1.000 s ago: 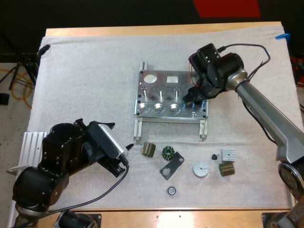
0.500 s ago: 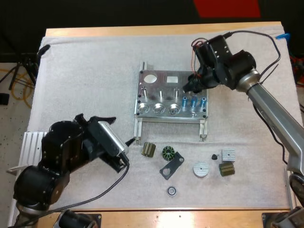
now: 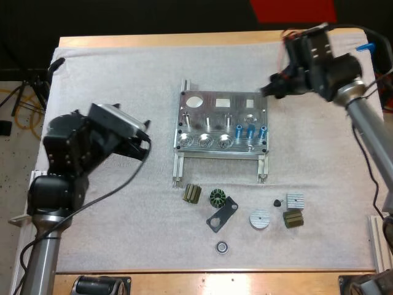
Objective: Load cells from left to right
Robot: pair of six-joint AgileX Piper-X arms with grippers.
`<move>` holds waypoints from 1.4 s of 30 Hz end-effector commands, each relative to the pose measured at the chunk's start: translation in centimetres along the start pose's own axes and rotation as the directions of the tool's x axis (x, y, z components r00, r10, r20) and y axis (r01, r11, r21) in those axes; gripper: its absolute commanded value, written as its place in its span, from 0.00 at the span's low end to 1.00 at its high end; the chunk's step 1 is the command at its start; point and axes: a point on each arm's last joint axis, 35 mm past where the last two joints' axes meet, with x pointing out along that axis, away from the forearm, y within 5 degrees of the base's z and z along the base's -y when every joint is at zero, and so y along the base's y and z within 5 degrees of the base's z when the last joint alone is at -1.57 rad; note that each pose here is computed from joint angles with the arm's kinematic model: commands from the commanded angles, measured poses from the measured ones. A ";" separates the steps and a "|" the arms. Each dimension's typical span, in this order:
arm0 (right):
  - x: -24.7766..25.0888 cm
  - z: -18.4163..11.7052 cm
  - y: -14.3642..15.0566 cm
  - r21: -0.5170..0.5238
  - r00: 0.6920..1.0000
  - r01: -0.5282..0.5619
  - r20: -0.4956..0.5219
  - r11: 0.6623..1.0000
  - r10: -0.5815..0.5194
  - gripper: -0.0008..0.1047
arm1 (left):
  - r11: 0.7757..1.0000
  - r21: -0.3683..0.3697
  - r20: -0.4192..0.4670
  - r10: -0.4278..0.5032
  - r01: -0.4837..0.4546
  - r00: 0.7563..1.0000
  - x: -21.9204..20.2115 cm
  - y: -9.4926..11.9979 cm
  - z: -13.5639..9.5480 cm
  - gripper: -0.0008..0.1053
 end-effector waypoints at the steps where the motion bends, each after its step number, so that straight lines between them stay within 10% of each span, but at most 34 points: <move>1: -1.4 -0.2 -1.3 0.014 1.000 0.022 0.015 1.000 -0.022 0.57 | 0.999 -0.020 0.023 0.035 -0.034 0.999 -0.4 0.6 0.2 0.64; 19: -13.4 -4.6 -8.7 0.217 0.958 0.218 0.138 0.951 -0.251 0.57 | 0.988 -0.106 0.062 0.122 -0.115 0.991 -2.9 1.8 0.3 0.64; 42: -24.3 -15.1 -0.9 0.227 0.890 0.287 0.297 0.931 -0.347 0.57 | 0.993 -0.051 0.249 0.119 -0.110 0.961 -14.7 -4.0 -2.6 0.64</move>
